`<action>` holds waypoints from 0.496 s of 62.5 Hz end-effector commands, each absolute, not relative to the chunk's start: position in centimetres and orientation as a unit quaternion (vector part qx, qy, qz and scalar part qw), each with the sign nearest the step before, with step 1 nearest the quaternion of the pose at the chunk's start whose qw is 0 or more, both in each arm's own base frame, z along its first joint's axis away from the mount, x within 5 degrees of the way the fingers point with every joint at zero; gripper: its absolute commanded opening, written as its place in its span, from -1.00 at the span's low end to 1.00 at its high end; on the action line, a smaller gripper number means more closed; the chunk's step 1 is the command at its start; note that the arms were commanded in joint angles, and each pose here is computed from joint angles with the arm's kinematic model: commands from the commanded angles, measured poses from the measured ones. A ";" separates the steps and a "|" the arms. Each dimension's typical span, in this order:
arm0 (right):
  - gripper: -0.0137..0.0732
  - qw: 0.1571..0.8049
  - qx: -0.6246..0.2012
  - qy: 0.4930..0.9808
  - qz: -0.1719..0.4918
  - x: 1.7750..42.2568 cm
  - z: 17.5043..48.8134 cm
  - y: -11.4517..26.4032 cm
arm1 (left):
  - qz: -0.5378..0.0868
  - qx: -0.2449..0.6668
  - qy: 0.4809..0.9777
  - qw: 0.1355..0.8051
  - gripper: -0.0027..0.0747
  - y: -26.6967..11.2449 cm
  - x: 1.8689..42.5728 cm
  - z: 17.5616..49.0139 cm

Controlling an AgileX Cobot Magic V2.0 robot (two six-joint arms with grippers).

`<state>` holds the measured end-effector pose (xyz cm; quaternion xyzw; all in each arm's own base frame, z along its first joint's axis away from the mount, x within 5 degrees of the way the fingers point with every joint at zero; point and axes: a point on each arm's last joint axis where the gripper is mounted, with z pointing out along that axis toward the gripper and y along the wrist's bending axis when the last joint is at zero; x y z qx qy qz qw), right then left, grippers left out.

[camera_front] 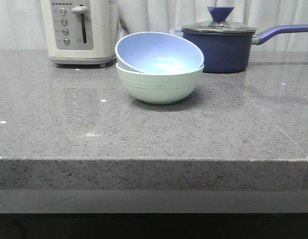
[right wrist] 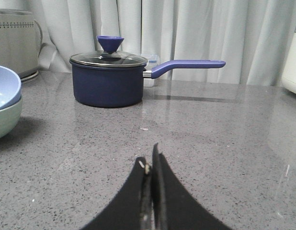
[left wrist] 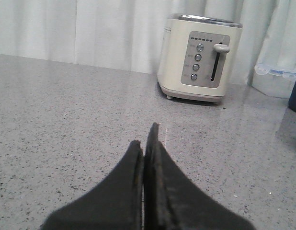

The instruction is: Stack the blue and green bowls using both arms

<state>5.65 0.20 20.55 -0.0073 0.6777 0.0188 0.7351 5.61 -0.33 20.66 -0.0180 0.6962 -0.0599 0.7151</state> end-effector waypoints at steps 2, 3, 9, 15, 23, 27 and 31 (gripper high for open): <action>-0.83 0.774 -0.010 0.632 0.007 5.3 22.0 0.1 | -0.062 -0.019 0.660 0.748 -0.98 -0.3 5.4 21.4; -0.83 0.775 -0.012 0.632 0.005 5.3 22.0 0.1 | -0.062 -0.019 0.660 0.748 -0.98 -0.3 5.4 21.4; -0.83 0.775 -0.015 0.632 0.002 5.3 22.0 0.1 | -0.062 -0.019 0.660 0.748 -0.98 -0.3 5.4 21.4; -0.83 0.774 -0.009 0.633 0.008 5.3 22.0 0.1 | -0.062 -0.019 0.660 0.748 -0.98 -0.3 5.4 21.4; -0.83 0.774 0.004 0.633 0.021 5.3 22.0 0.1 | -0.062 -0.019 0.660 0.748 -0.98 -0.3 5.4 21.4; -0.83 0.775 0.006 0.632 0.022 5.3 22.0 0.1 | -0.062 -0.019 0.660 0.748 -0.98 -0.3 5.4 21.4; -0.83 0.775 0.009 0.632 0.020 5.3 22.0 0.0 | -0.062 -0.019 0.660 0.748 -0.98 -0.3 5.4 21.4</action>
